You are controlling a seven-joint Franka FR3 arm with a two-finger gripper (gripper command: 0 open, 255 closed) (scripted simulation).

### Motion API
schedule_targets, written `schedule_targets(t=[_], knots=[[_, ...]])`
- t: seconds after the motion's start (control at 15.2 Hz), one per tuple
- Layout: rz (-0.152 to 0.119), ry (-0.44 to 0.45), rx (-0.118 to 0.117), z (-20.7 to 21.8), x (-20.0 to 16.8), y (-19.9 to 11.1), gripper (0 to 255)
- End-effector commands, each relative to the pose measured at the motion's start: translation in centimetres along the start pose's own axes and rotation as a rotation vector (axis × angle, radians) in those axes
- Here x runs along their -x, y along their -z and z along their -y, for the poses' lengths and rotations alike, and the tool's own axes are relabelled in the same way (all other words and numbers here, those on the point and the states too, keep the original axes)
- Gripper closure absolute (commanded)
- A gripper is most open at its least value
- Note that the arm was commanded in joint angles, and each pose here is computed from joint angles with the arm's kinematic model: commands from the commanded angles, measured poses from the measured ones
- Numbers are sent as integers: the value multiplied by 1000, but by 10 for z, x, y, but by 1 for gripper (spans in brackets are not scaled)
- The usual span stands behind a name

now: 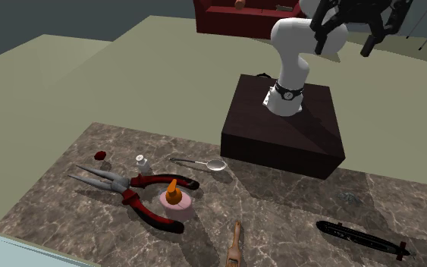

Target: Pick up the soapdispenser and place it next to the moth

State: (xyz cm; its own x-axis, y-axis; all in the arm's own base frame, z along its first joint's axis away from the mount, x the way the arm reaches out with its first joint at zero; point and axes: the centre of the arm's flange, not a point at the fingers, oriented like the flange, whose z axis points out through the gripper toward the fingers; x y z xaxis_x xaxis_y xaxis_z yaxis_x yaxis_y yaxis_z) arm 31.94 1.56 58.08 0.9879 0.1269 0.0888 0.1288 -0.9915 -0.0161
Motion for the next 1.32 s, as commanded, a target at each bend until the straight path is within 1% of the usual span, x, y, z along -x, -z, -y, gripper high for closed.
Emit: schedule_targets(t=[0.0,1.25], knots=[[0,0,0,0,0,0,0],[35,42,2,-177,-65,-167,0]])
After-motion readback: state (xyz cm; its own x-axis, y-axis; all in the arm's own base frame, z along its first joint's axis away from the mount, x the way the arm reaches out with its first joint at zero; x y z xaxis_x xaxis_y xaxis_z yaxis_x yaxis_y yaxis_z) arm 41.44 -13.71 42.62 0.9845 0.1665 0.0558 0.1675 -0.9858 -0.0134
